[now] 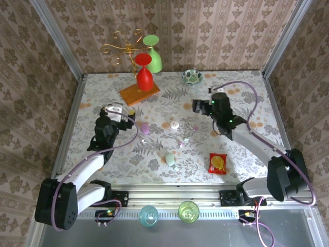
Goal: Insert the wireless bluetooth earbuds into the charging case
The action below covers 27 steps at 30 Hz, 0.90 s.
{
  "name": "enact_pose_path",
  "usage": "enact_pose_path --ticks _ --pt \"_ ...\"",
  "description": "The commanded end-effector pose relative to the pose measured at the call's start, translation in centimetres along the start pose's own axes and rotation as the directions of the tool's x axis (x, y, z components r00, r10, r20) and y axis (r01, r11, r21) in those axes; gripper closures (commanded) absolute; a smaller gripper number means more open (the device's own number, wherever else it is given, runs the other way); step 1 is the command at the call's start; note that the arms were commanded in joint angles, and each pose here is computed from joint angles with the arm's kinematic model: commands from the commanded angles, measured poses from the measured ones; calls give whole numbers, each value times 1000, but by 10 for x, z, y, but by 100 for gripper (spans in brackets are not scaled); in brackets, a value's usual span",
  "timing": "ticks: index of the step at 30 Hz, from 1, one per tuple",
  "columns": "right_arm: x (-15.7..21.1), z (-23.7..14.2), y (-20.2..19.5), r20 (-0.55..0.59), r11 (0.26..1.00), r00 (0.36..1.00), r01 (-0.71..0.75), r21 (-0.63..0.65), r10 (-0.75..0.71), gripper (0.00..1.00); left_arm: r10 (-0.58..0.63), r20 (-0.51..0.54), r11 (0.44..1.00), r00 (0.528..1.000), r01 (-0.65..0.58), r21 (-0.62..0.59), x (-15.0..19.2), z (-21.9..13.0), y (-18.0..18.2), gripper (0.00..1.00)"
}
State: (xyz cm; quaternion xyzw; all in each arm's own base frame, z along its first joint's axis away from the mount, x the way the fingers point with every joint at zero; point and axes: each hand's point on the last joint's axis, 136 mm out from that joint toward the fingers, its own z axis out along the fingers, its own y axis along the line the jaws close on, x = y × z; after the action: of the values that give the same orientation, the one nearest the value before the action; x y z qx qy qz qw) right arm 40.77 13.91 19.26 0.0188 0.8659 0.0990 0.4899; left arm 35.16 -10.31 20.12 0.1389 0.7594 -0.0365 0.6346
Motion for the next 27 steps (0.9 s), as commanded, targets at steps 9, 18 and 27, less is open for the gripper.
enact_pose_path --ticks 9,18,27 --pt "95 52 67 -301 982 954 58 180 -1 1 58 -32 998 998 -58 10 -5 10 -11 0" --pt "137 88 86 -419 984 907 30 177 48 21 68 -37 998 997 -67 11 -4 10 -11 0" --pt "153 97 95 -463 974 886 90 208 17 32 76 -51 997 996 -75 20 0 12 -13 0"
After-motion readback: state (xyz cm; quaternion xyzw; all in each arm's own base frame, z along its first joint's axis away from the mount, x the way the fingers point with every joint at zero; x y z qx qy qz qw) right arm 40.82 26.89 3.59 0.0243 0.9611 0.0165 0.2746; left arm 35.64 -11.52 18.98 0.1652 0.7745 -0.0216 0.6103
